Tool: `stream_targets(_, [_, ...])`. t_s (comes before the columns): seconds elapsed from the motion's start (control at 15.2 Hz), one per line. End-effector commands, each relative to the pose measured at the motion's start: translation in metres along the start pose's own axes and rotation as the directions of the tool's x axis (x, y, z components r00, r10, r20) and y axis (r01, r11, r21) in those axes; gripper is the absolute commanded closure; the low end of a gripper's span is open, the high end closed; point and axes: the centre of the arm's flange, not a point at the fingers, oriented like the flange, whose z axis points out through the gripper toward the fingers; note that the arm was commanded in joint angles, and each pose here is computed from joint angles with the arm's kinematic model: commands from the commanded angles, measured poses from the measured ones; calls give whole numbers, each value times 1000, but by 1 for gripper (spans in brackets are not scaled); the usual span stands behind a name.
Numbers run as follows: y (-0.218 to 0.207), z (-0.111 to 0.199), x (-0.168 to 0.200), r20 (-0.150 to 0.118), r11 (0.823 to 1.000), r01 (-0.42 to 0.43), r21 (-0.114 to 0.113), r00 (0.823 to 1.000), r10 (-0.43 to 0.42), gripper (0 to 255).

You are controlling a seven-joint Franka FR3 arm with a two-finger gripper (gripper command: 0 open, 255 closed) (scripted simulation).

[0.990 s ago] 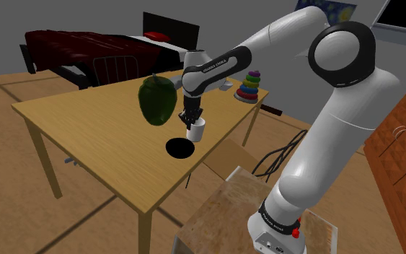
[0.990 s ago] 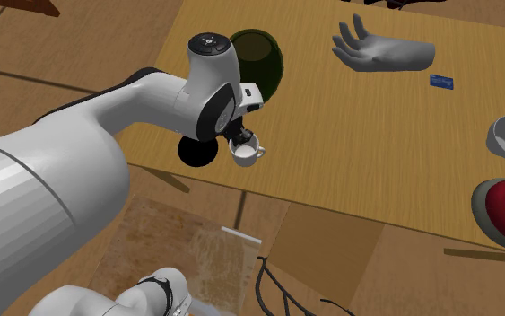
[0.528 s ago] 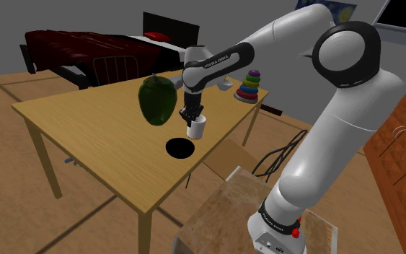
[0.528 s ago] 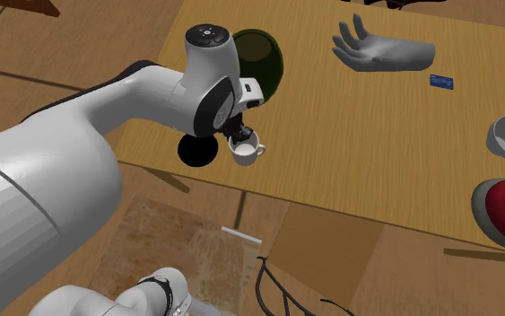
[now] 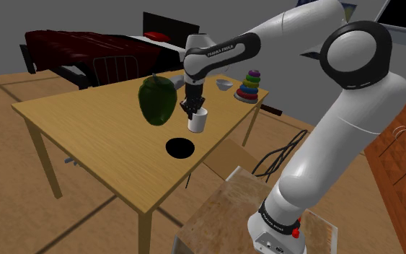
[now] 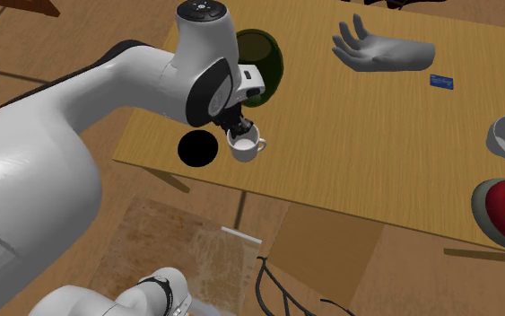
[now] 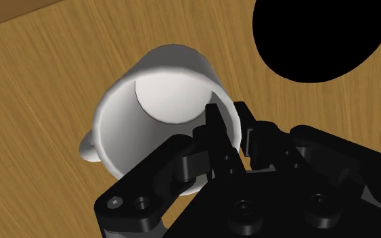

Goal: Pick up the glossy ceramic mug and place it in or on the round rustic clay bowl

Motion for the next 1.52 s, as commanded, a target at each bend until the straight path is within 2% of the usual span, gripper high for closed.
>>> stream_targets(0.0, [1,-12,-2,0,1000,0,0,1000,0,255])
stream_targets(0.66, [5,-64,-5,0,1000,0,0,1000,0,255])
stream_targets(1.32, [-108,-103,-61,0,1000,0,0,1000,0,255])
stream_targets(1.45, [-116,-101,-64,0,1000,0,0,1000,0,255])
